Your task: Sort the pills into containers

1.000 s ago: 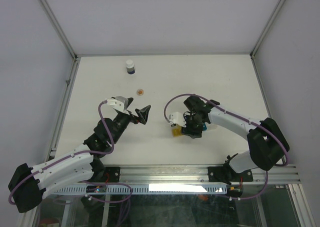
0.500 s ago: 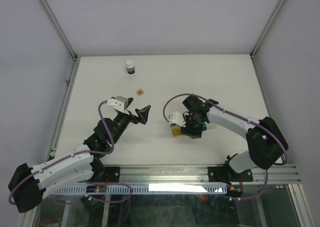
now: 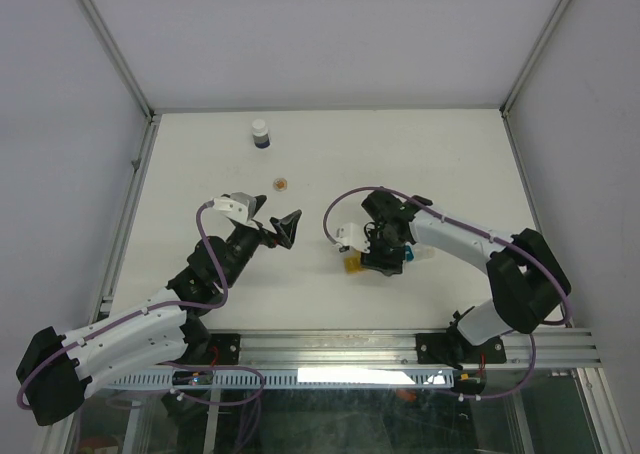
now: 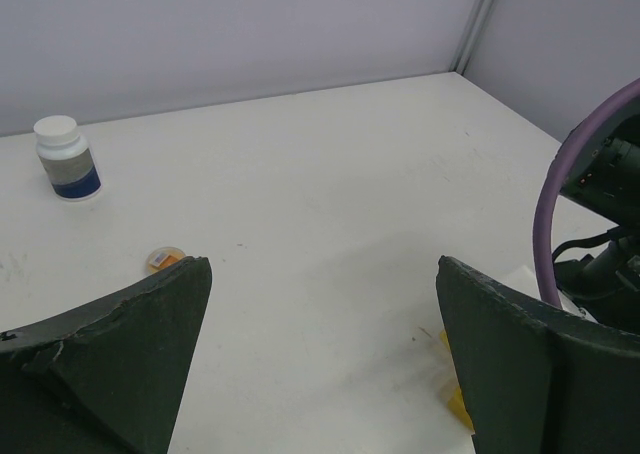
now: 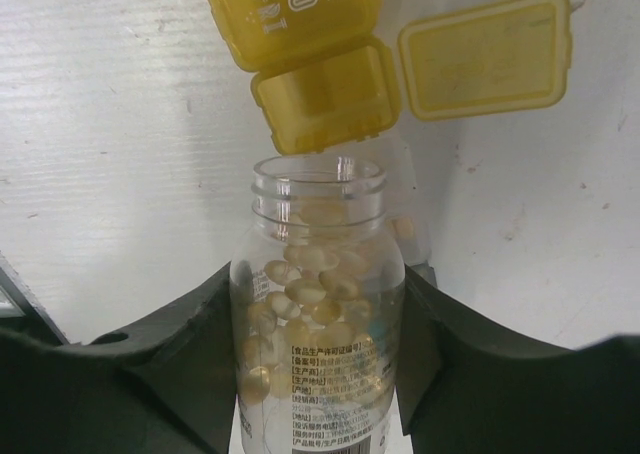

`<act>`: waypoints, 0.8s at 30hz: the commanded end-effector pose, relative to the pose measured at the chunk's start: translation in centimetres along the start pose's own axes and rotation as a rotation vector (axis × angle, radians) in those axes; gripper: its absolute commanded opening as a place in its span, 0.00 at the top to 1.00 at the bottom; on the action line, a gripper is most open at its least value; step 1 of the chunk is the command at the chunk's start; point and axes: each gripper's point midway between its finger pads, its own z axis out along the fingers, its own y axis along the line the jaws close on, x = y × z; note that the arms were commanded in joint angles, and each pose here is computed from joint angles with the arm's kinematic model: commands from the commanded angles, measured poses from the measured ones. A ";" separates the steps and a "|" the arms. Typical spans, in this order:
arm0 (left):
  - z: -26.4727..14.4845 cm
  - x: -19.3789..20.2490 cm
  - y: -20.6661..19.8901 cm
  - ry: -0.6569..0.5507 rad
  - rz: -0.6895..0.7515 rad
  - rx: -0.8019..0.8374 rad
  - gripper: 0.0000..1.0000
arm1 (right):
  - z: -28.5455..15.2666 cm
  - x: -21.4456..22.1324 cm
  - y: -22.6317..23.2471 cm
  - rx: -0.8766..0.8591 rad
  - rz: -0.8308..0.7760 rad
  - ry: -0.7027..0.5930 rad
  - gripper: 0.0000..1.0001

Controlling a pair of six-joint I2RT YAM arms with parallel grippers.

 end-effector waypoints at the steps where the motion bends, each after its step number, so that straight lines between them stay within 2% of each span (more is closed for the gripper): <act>1: -0.2 -0.9 0.1 -0.039 0.001 -0.005 0.01 | -0.9 -1.4 0.5 -0.039 -0.002 -0.040 0.96; 4: -0.1 -0.9 0.1 -0.038 0.000 -0.005 0.01 | -0.8 -0.5 -1.5 0.063 0.011 0.010 0.97; 6: -0.1 -0.9 0.2 -0.038 0.001 -0.006 0.01 | -1.2 -1.6 0.5 -0.057 0.002 -0.031 0.97; 7: -0.1 -0.9 0.2 -0.038 -0.001 -0.007 0.01 | -1.3 -1.7 0.6 -0.049 -0.015 -0.027 0.97; 9: -0.2 -0.8 0.2 -0.039 -0.001 -0.007 0.01 | -1.2 -0.9 -1.8 0.083 -0.003 0.011 0.97; 12: -0.2 -0.9 0.2 -0.041 -0.002 -0.007 0.01 | -1.2 -1.6 0.4 -0.059 0.004 0.001 0.97; 14: -0.3 -0.9 0.3 -0.042 -0.002 -0.010 0.01 | -1.0 -0.9 -1.4 0.053 0.001 0.042 0.98; 17: -0.4 -1.0 0.3 -0.047 -0.004 -0.008 0.01 | -1.3 -1.6 0.2 -0.050 0.010 0.003 0.98; 20: -0.4 -0.9 0.3 -0.047 -0.004 -0.008 0.01 | -0.9 -0.6 -1.3 0.047 0.007 0.055 0.98; 22: -0.5 -1.0 0.3 -0.051 -0.007 -0.009 0.01 | -1.1 -1.4 -0.1 -0.028 0.017 0.019 0.98; 24: -0.5 -0.9 0.4 -0.050 -0.005 -0.009 0.01 | -1.0 -1.4 -0.5 0.014 0.001 0.027 0.98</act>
